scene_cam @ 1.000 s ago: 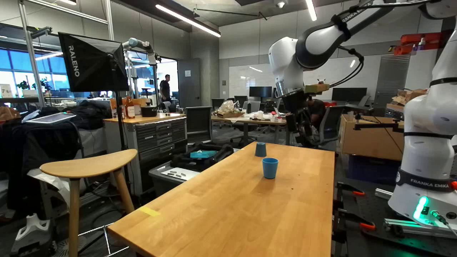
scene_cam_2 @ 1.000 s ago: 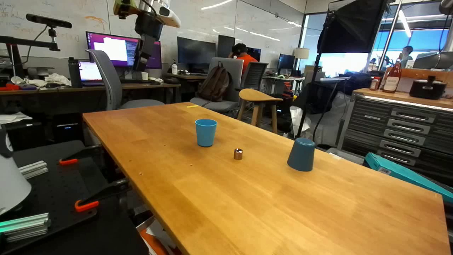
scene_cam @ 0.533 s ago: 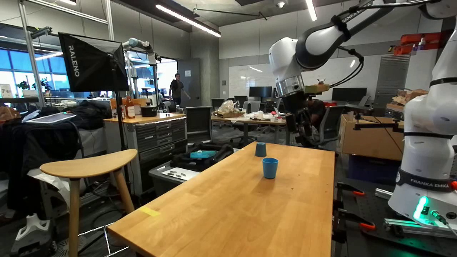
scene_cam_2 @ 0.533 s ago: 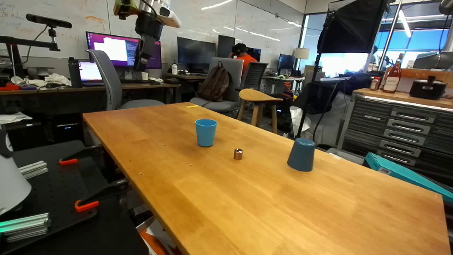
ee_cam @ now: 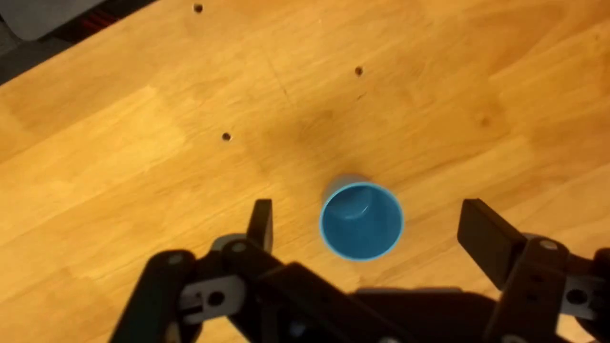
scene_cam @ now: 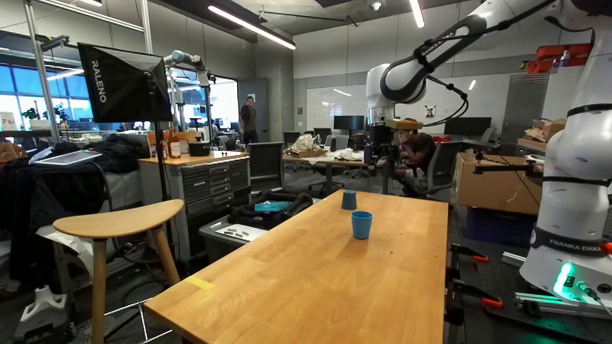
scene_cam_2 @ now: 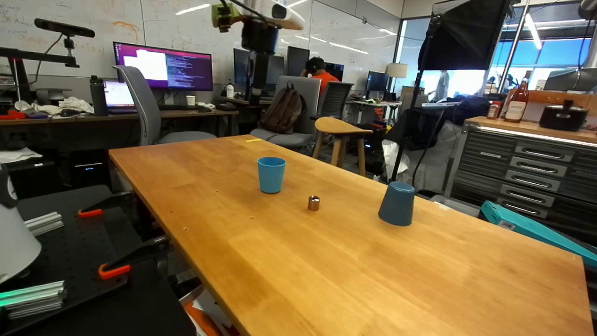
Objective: Pick up the silver object and place it in the light blue cup
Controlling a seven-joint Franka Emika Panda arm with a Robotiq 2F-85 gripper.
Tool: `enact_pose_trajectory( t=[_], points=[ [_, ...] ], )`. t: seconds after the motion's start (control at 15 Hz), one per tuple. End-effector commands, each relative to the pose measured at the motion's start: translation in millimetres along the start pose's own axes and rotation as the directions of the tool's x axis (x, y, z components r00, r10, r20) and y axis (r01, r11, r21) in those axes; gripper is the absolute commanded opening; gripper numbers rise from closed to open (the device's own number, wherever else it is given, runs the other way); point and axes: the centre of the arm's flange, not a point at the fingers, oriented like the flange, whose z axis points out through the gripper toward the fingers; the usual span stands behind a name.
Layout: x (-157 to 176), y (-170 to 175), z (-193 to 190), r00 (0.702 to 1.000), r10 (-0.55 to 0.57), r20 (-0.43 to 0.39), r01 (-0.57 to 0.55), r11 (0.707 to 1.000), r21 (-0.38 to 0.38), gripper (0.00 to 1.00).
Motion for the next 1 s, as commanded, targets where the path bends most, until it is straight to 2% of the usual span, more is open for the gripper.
enact_pose_trajectory(
  t=[0.0,0.13,0.4,0.73,0.93],
  points=[
    [83.7,43.6,25.4,0.993,0.102,-0.06,-0.1,0.994,0.042,1.0],
    [112.0,61.6,53.0,0.985,0.149,-0.089,-0.145,0.988,0.05,1.0],
    [148.5,66.9,110.6,0.973,0.193,-0.126,-0.187,0.981,0.058,1.0],
    [169.9,68.2,153.6,0.968,0.219,-0.119,-0.214,0.976,0.051,1.0],
    [171.3,70.8,169.7,0.968,0.23,-0.101,-0.226,0.973,0.051,1.0]
  ],
)
